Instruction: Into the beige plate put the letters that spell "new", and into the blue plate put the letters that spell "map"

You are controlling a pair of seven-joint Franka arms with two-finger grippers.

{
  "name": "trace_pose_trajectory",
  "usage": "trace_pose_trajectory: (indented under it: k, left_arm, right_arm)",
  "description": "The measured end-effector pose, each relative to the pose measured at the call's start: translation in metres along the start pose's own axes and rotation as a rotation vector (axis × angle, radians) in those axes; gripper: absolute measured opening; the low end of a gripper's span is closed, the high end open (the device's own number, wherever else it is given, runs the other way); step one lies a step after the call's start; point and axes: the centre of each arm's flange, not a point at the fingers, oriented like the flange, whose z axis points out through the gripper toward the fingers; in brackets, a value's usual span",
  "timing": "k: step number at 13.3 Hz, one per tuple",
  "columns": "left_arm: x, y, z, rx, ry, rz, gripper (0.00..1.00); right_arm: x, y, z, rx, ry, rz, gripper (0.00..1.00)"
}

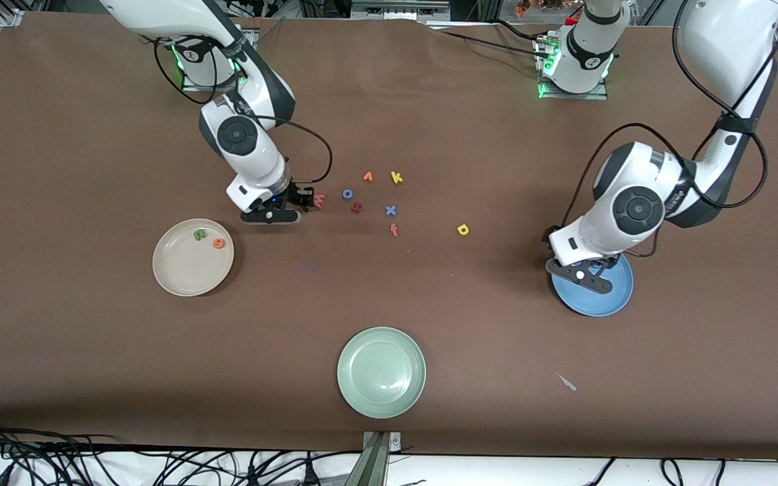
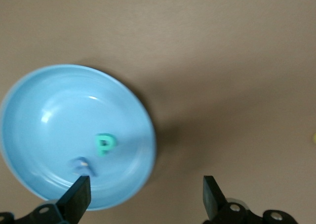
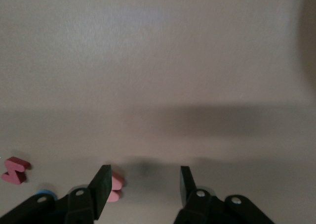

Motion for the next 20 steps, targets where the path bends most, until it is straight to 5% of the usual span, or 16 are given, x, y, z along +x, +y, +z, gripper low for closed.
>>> trace_pose_trajectory:
  k: [11, 14, 15, 17, 20]
  left_arm:
    - [0.005, 0.131, 0.039, -0.055, -0.007, -0.461, 1.0]
    - [0.002, 0.157, 0.062, -0.109, 0.028, -0.532, 1.0]
    - [-0.001, 0.165, 0.072, -0.124, 0.031, -0.545, 1.0]
    - [-0.008, 0.171, 0.085, -0.132, 0.021, -0.563, 0.98]
    - [-0.013, 0.184, 0.094, -0.144, 0.022, -0.561, 0.86]
  right_arm:
    - [-0.031, -0.025, 0.039, 0.054, 0.004, 0.075, 0.61]
    - [-0.032, -0.03, 0.037, 0.073, 0.02, 0.069, 0.3]
    - [-0.032, -0.029, 0.037, 0.073, 0.02, 0.069, 0.3]
    - [-0.024, -0.02, 0.034, 0.054, 0.023, 0.058, 0.3]
    - [0.017, 0.029, -0.007, -0.054, 0.006, -0.058, 0.3]
